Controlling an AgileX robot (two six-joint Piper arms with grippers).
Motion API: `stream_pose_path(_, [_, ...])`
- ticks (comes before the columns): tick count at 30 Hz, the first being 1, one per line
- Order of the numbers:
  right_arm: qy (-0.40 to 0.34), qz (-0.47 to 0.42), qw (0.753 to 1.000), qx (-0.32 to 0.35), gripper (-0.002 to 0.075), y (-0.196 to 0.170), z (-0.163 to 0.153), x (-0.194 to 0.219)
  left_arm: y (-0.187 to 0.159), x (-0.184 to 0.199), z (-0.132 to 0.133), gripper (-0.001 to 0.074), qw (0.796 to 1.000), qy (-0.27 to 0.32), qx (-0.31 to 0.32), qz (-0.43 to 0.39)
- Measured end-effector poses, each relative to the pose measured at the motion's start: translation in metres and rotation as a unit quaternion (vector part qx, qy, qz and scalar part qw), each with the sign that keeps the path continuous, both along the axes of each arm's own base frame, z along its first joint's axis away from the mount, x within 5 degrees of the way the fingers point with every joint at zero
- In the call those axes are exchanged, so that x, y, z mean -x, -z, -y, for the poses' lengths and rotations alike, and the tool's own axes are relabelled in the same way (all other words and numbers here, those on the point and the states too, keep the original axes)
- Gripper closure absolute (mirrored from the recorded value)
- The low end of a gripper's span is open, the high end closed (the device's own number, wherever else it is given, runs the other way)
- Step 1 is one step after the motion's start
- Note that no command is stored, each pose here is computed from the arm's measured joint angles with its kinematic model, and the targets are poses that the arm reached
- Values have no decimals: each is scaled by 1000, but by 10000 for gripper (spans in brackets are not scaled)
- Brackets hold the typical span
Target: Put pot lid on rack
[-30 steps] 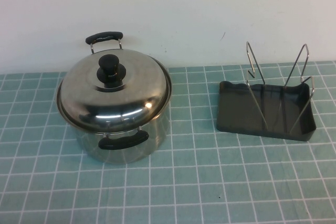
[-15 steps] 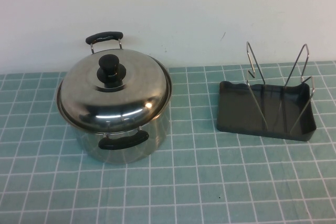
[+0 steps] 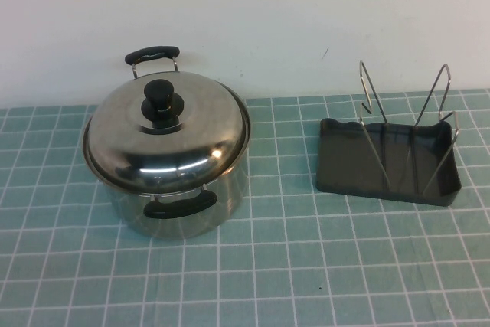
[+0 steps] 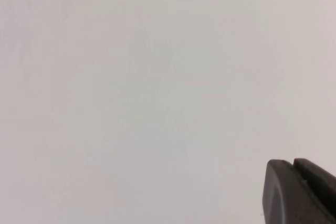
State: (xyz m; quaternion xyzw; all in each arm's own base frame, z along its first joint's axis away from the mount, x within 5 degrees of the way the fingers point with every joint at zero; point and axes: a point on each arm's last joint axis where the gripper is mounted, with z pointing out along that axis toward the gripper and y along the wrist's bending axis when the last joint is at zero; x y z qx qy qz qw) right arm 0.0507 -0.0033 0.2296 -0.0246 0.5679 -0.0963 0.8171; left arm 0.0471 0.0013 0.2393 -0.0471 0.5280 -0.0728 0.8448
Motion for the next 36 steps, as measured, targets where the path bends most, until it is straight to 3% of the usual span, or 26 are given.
stream_pose_path(4, [-11,86,996,-16,727,-14,-1,7,-8,4,-1,738,999,-4,2,47])
stream_pose_path(10, [-5,102,995,-10,727,-16,0,8,-14,8,-2,738,996,-20,-11,88])
stream_pose_path(13, [5,90,996,8,727,-22,0,9,-21,8,-1,738,998,-19,-22,60])
stream_pose_path(20, [40,46,995,83,727,-71,-1,22,-86,13,0,738,989,-65,-112,66])
stream_pose_path(24, [44,-11,994,98,727,-74,-1,24,-108,-1,0,738,989,-67,-122,46])
stream_pose_path(27, [39,-65,992,96,727,-65,-1,21,-110,-19,1,738,995,-46,-92,13])
stream_pose_path(32, [32,-129,987,92,727,-41,0,13,-96,-57,4,738,996,29,39,-75])
stream_pose_path(36, [28,-155,984,88,727,-21,1,7,-82,-94,14,693,989,77,32,-122])
